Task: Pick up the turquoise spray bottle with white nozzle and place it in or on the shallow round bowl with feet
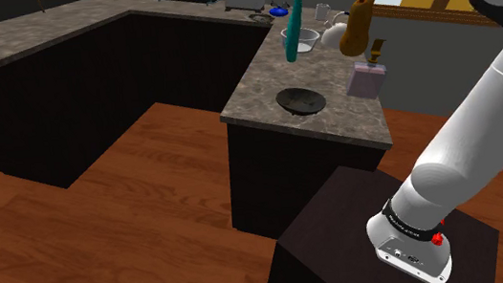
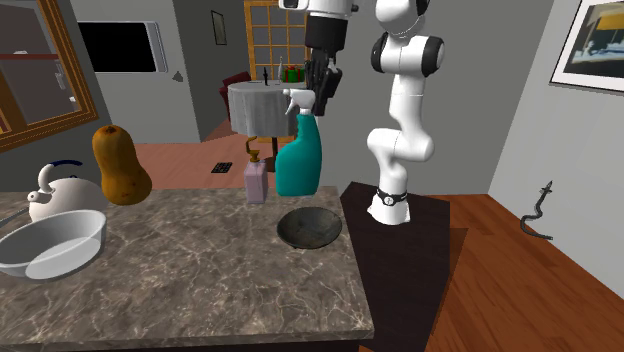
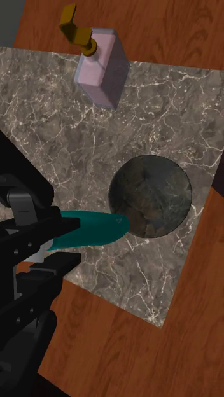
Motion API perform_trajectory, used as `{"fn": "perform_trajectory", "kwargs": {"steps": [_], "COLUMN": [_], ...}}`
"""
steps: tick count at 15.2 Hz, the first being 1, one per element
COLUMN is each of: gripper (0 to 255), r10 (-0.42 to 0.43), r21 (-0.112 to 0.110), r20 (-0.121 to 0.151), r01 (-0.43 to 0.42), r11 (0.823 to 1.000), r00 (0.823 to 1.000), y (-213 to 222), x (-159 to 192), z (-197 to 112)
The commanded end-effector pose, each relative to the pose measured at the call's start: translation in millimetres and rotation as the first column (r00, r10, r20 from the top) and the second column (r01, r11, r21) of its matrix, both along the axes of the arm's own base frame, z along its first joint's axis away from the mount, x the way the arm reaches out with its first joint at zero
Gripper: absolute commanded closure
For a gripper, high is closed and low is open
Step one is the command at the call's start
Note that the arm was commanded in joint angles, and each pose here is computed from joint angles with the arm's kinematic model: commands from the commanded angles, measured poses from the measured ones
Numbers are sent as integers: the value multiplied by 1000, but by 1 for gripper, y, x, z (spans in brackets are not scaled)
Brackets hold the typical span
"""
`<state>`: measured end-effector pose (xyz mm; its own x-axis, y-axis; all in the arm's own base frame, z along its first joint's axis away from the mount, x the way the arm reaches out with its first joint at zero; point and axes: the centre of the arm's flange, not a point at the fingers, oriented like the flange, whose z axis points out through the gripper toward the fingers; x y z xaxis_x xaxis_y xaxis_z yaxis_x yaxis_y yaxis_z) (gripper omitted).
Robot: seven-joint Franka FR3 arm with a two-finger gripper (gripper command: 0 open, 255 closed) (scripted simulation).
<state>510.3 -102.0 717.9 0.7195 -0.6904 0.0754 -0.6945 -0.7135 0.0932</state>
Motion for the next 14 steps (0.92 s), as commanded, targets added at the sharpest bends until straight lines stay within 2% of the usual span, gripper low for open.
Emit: {"fn": "perform_trajectory", "kwargs": {"steps": [1, 4, 14], "gripper": [255, 255, 255], "r10": [1, 1, 1], "r21": [0, 0, 0], "r20": [0, 0, 0], "r01": [-1, -1, -1], "r11": [1000, 1000, 1000], "r00": [1000, 1000, 1000], "y": [-8, -20, -20], "x": [-24, -57, -57], "z": [10, 24, -29]}}
